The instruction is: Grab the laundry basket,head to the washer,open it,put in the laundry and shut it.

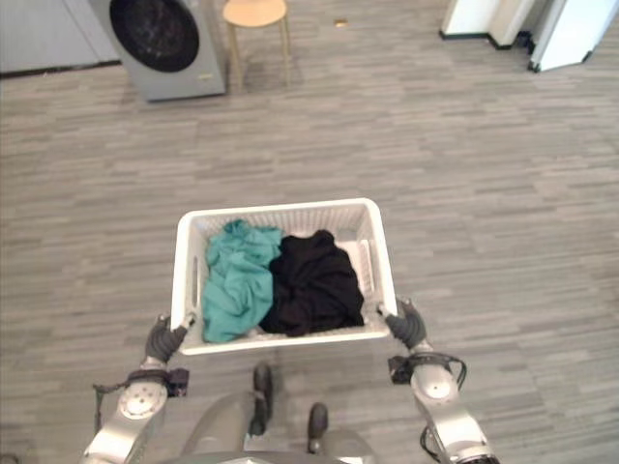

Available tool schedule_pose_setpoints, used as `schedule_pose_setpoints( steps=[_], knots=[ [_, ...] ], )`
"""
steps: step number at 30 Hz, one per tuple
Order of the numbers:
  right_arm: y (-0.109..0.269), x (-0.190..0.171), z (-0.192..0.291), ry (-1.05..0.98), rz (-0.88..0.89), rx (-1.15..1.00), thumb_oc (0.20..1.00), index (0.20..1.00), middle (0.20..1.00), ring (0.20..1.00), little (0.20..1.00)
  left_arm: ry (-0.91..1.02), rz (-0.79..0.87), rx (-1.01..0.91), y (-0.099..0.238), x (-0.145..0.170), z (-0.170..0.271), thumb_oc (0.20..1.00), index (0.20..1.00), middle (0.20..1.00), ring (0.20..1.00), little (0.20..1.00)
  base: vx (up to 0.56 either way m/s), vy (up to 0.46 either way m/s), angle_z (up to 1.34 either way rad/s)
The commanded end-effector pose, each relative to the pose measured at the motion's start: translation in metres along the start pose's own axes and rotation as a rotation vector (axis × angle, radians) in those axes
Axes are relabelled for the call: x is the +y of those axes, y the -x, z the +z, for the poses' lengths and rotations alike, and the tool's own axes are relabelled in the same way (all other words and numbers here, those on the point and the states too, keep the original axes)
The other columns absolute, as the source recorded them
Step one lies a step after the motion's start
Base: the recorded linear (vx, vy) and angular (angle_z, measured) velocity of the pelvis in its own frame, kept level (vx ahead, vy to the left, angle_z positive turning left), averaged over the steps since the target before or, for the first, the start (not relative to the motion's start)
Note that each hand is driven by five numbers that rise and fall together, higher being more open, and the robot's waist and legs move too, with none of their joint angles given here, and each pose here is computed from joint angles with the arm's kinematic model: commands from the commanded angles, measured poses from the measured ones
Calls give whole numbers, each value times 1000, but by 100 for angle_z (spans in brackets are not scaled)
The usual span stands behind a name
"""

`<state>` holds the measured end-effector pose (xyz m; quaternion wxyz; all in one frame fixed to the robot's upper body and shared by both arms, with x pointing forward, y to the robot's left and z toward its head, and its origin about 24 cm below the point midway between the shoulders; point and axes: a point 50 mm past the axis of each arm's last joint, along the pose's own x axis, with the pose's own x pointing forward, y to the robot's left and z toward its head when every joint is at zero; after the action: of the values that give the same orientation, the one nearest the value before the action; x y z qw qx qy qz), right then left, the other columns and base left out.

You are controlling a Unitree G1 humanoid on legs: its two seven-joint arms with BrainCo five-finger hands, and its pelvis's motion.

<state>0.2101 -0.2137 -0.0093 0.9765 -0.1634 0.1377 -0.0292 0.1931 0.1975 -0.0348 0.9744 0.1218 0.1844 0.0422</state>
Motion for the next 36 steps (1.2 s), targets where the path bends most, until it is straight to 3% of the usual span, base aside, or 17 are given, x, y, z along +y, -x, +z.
schedule_pose_setpoints(
  steps=[1, 16, 36],
  knots=[
    [-8, -17, 39, -114, -47, -212, 200, 200, 200, 200, 200, 53, -7, -210, 1, 19, 39, 200, 200, 200, 200, 200, 332, 115, -43],
    [-8, -9, 43, -143, -13, -225, 200, 200, 200, 200, 200, 8, 32, -204, 2, 35, 38, 200, 200, 200, 200, 200, 375, 78, -7],
    [-4, -24, 42, -129, -61, -226, 200, 200, 200, 200, 200, 57, -7, -218, 0, 18, 40, 200, 200, 200, 200, 200, 465, -183, 22]
  ],
)
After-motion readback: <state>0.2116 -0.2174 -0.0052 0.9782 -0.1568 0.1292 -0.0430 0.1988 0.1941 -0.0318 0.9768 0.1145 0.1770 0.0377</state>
